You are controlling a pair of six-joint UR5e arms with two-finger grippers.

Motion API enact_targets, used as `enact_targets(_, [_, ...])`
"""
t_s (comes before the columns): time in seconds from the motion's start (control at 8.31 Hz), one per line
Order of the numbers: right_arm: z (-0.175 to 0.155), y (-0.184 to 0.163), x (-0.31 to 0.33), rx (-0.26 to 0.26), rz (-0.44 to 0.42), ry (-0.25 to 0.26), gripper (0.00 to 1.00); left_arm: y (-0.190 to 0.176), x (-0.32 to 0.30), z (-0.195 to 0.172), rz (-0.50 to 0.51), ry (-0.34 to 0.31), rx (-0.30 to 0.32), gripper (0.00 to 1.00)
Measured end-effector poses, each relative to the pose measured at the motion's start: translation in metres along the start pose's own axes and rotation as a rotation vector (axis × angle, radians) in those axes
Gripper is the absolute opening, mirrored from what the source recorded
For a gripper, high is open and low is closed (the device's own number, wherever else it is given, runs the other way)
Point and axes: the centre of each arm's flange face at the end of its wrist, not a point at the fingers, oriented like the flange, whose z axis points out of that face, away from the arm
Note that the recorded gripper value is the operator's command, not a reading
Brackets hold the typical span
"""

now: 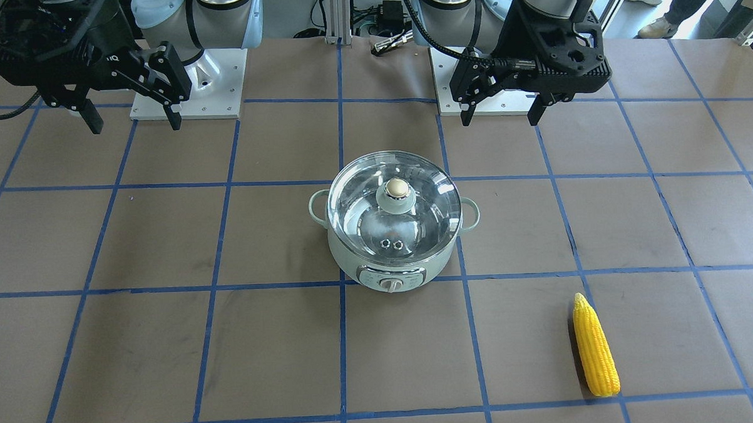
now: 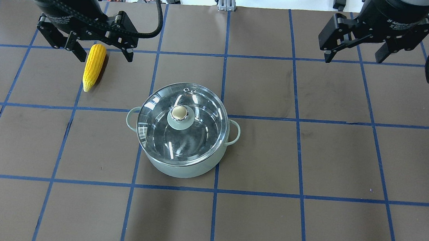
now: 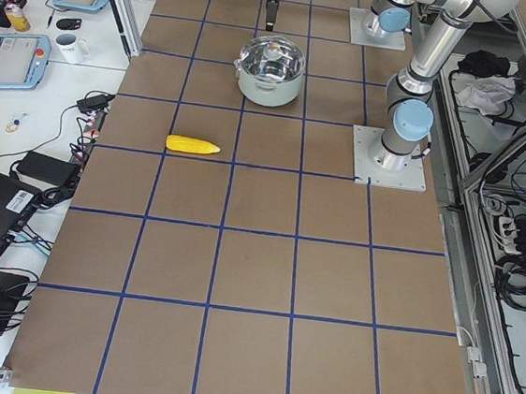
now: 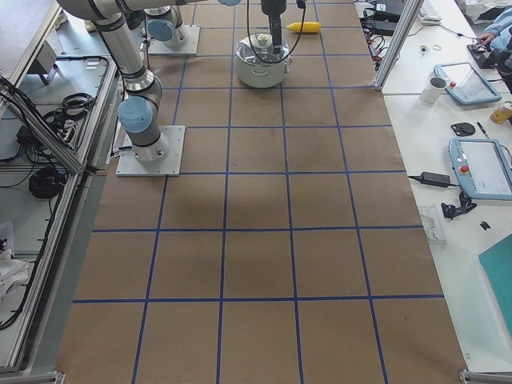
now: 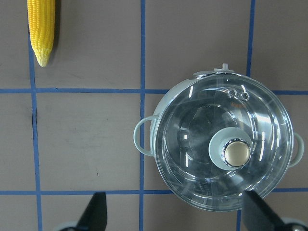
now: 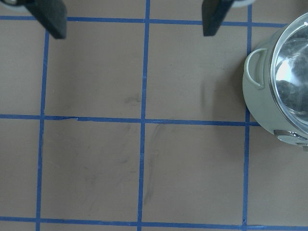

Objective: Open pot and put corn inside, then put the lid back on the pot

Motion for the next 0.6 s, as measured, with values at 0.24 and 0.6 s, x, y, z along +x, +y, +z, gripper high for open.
enact_targets(0.24, [0.0029, 0.001, -0.0013, -0.006, -0.003, -0.004, 1.0, 0.0003, 0.0, 0.0003, 0.0, 0.0, -0.002, 1.0])
enact_targets(0.6, [0.0066, 0.0039, -0.0018, -0.014, -0.007, -0.004, 1.0, 0.0005, -0.0007, 0.0036, -0.002, 0.0, -0.014, 1.0])
